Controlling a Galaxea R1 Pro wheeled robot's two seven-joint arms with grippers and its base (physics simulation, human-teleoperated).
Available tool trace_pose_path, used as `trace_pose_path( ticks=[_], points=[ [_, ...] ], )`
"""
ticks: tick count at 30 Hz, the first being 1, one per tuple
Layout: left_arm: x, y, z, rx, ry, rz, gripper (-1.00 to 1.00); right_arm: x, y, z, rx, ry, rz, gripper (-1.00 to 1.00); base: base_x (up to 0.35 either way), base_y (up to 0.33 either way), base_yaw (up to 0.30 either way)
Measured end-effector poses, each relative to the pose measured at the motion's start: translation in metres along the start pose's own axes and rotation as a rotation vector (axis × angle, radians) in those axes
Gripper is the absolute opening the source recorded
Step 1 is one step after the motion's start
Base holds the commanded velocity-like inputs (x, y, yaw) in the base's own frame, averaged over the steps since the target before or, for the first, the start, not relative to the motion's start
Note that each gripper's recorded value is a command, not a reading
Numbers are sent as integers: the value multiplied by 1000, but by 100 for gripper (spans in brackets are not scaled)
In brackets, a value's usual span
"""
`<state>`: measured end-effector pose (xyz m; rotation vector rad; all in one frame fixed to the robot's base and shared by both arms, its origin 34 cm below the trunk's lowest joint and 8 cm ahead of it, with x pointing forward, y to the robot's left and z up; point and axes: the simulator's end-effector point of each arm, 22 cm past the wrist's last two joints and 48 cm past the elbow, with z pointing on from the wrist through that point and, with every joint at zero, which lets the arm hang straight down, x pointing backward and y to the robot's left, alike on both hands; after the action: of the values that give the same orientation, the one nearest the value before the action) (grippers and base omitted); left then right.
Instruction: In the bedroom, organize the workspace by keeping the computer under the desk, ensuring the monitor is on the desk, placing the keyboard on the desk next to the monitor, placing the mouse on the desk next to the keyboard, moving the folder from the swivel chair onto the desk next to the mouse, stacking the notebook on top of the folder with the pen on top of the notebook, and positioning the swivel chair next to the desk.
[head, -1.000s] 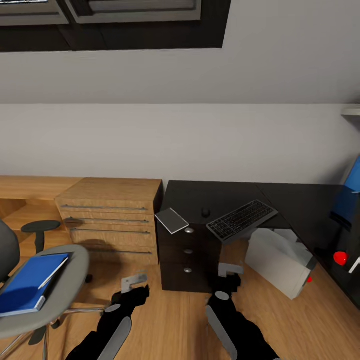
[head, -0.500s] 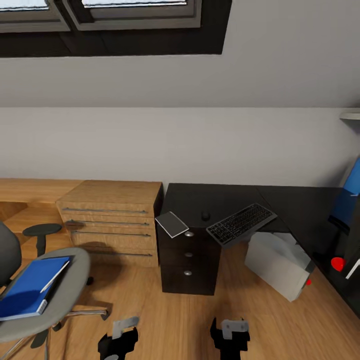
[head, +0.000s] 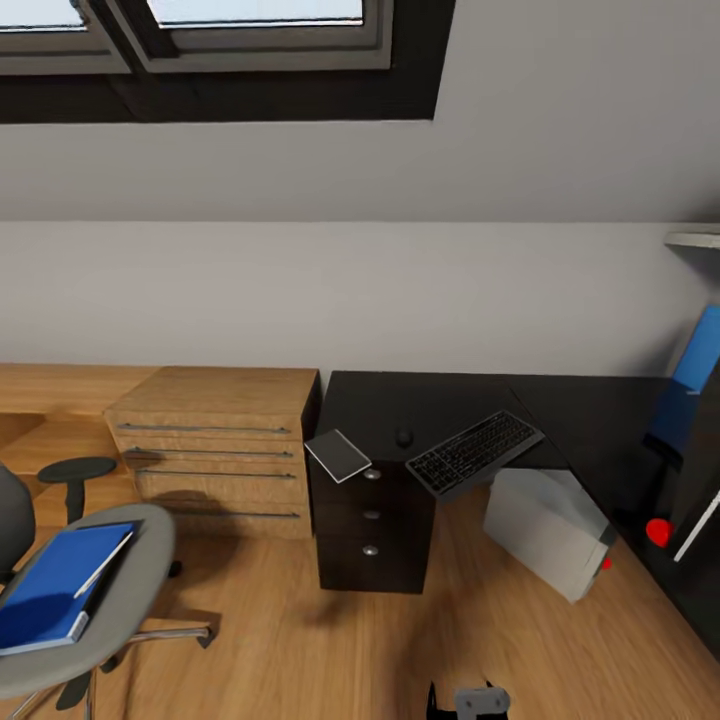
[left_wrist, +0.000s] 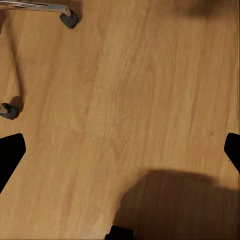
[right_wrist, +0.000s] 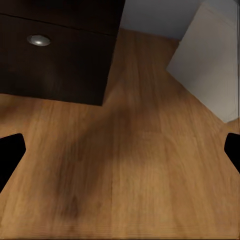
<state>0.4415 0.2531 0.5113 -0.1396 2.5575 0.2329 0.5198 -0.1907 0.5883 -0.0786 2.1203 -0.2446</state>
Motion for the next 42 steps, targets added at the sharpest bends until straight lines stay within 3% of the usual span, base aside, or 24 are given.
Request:
trace_pose_path(
  ticks=[13,21,42],
  points=[
    [-5,-22,-23,27,15,-18,100,-14,0,-11,-20,10,12,100,-199,-100,-106],
    [-11,-22,-34,28,16,-20,100,-24,-1,-18,-32,9,9,100,-237,-204,-5],
    [-26,-18,-60,28,17,-20,100,-51,11,-37,-89,6,12,100,-73,-57,0]
  ],
)
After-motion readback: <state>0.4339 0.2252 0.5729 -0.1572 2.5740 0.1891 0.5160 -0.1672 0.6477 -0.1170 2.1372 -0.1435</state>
